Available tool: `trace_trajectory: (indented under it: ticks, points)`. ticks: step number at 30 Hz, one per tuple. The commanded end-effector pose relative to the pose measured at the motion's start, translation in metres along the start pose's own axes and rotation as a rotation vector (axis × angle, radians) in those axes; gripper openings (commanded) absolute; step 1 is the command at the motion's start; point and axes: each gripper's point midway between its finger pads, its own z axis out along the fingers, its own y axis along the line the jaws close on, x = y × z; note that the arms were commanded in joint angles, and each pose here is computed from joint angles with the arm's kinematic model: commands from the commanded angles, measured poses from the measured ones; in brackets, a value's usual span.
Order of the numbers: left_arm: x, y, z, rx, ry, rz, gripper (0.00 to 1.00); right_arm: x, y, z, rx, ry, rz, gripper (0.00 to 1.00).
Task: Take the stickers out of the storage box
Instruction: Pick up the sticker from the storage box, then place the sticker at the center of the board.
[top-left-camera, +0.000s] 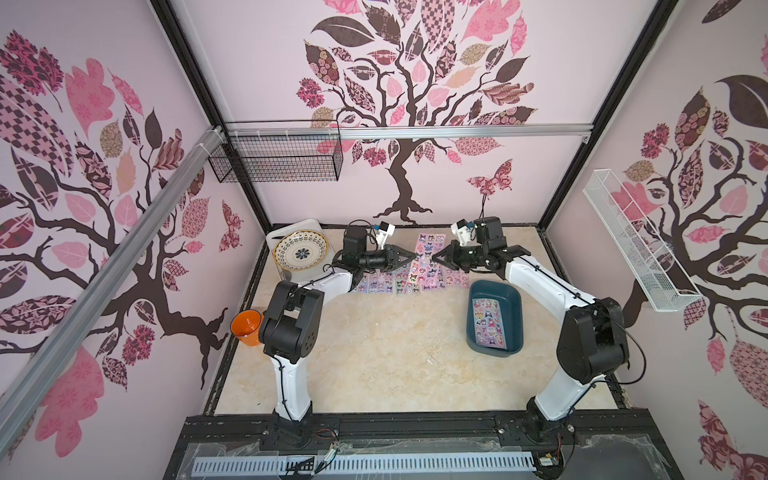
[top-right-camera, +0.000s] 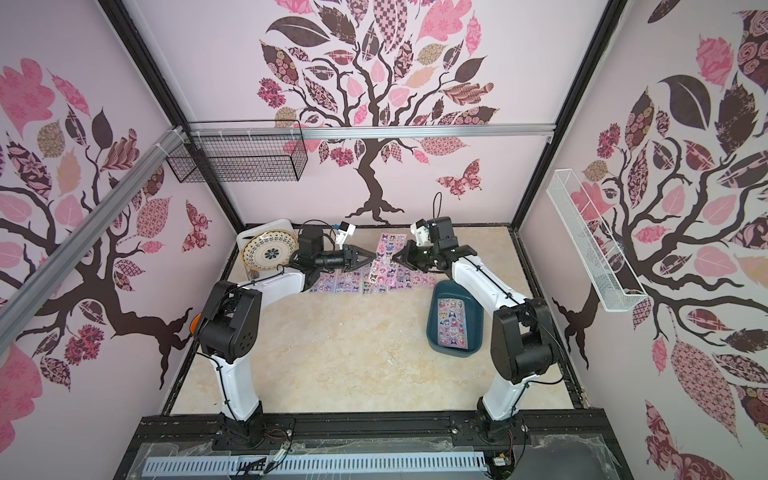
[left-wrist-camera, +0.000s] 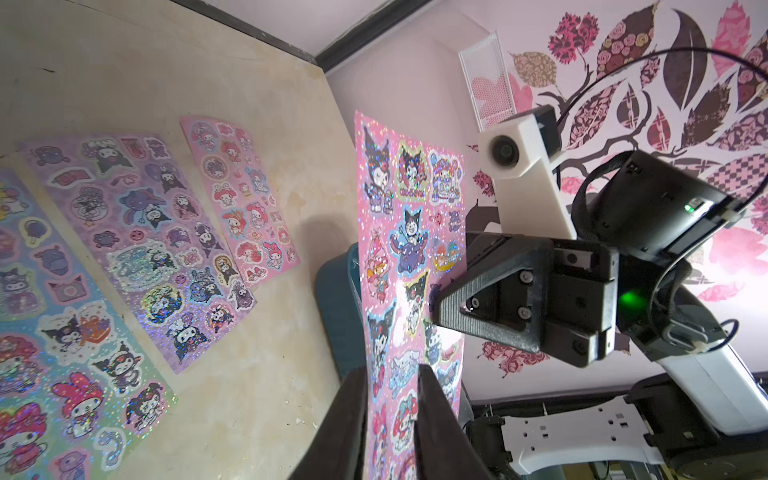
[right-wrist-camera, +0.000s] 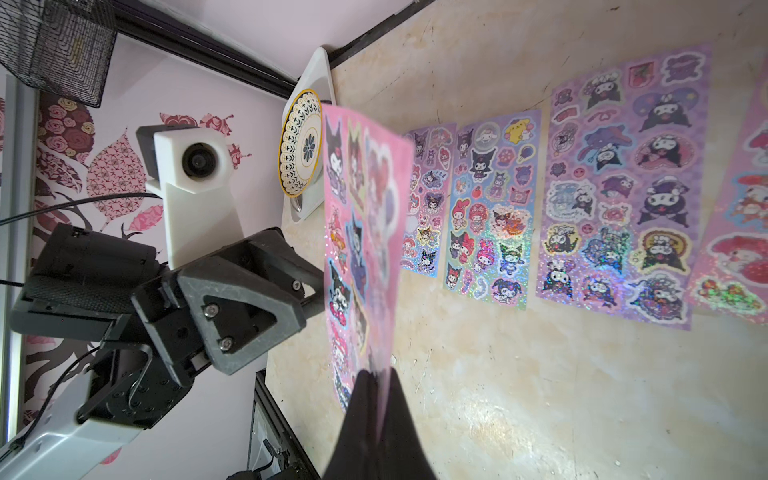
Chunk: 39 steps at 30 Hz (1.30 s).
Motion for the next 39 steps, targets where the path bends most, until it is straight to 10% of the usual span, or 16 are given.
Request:
trace_trajectory:
  ticks: [1, 19, 39]
  points:
    - [-0.015, 0.001, -0.022, -0.038, -0.065, 0.027, 0.27, -0.003, 0.002, 0.007, 0.024, 0.008, -0.027, 0.01]
    - [-0.036, 0.05, -0.115, -0.266, -0.229, -0.009, 0.27, 0.12, 0.04, 0.151, -0.081, 0.309, -0.014, 0.01]
    - [-0.036, 0.053, -0.111, -0.24, -0.232, -0.013, 0.27, 0.181, -0.078, 0.157, 0.192, 0.302, 0.03, 0.02]
